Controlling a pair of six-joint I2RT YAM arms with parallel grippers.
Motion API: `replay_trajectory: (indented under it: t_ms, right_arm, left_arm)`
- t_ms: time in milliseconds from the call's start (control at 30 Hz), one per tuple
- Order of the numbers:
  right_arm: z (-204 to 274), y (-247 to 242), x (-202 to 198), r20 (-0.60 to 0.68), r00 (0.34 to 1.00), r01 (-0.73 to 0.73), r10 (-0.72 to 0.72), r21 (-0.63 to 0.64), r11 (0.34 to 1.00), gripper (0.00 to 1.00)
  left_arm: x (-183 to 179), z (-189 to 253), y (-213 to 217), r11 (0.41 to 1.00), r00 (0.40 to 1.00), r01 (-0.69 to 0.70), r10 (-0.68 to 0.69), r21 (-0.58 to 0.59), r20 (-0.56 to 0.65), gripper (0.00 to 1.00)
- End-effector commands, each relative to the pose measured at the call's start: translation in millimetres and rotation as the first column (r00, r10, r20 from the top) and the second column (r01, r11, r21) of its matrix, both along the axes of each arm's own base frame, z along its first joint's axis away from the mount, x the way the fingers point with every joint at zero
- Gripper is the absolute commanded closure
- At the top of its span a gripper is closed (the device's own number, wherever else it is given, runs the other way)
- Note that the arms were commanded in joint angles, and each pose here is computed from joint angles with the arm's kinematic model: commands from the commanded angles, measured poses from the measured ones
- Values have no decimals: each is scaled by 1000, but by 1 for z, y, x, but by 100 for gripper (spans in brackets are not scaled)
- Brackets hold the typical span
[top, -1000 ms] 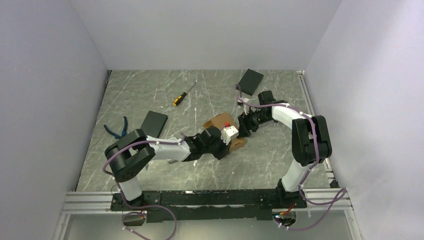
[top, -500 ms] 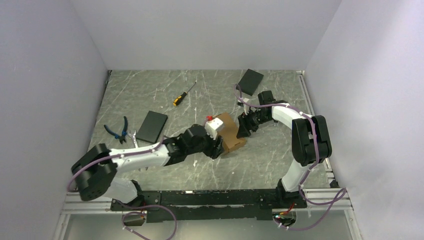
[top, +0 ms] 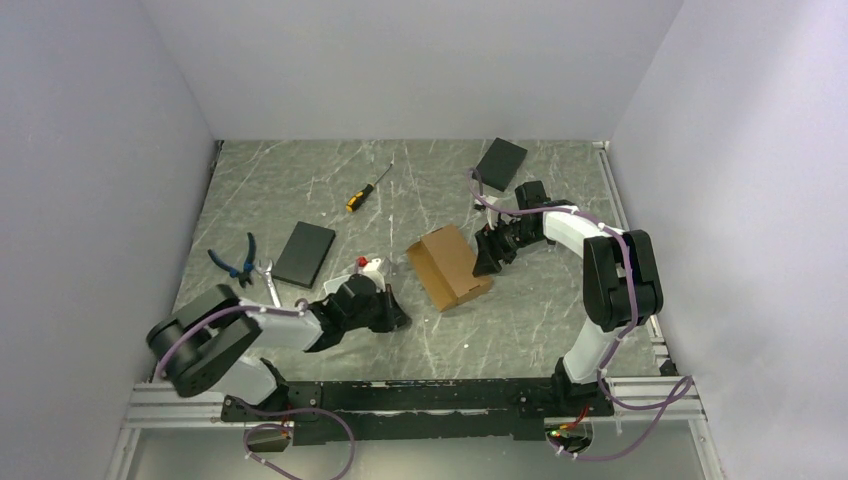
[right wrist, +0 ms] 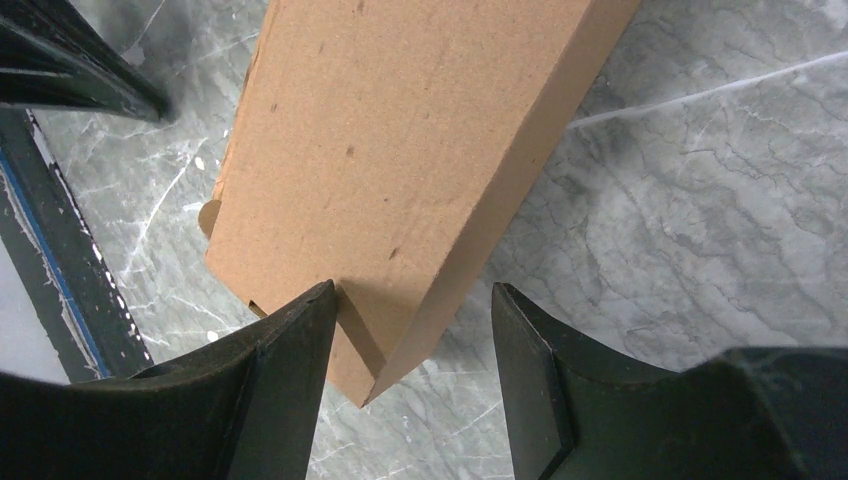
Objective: Fold the paper box
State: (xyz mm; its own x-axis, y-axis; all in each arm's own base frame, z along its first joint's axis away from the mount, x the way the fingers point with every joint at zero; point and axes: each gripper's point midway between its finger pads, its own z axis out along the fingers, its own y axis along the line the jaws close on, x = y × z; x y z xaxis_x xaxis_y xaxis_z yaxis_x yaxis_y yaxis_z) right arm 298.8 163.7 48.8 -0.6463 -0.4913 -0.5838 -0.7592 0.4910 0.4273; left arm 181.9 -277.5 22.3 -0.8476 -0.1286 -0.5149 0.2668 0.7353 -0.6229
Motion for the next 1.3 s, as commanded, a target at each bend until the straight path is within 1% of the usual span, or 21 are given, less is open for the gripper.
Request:
replay_trajectory:
  t_ms: [0,200,300,433,567,633,733,867,967,1033,1100,1233,1267]
  right_arm:
    - [-26,-13,3,16,1000,-18,20,-120,993,39]
    - [-26,-13,3,17,1000,-19,21,-117,993,39]
    - [-25,-12,3,16,1000,-23,25,-116,993,39]
    - [-25,-11,2,17,999,-25,27,-114,993,39]
    - [-25,-11,2,17,999,-25,27,-114,993,39]
    - [-25,-11,2,18,999,-25,27,-115,993,39]
    - [-25,-10,2,17,999,-26,28,-116,993,39]
    - [-26,-10,2,16,999,-27,29,-120,992,39]
    - [-27,-11,2,15,999,-26,28,-122,992,39]
    - [-27,-11,2,15,999,-26,28,-124,992,39]
    - [-27,-11,2,16,1000,-25,27,-125,992,39]
    - [-28,-11,2,13,1000,-26,28,-127,992,39]
    - [-29,-12,2,11,1000,-26,28,-129,991,39]
  left_arm:
    - [14,28,-42,966,998,-48,34,-254,-60,100]
    - [18,5,-65,951,977,-99,38,-292,-208,100]
    - [22,0,-74,943,969,-113,35,-312,-246,100]
    - [35,6,-86,944,975,-104,35,-313,-219,100]
    - [49,31,-103,941,989,-57,6,-333,-151,100]
    - [54,37,-105,954,991,-42,1,-297,-137,100]
    - [61,39,-106,977,989,-49,18,-208,-146,100]
    - [62,28,-104,998,976,-55,47,-33,-214,100]
    - [59,23,-109,999,971,-23,28,23,-238,100]
    - [58,21,-106,998,973,-16,29,58,-230,100]
    - [58,20,-94,993,976,-21,46,116,-213,100]
    - [58,21,-63,971,990,-26,58,237,-131,100]
    - [54,21,-56,967,991,-17,50,253,-125,97]
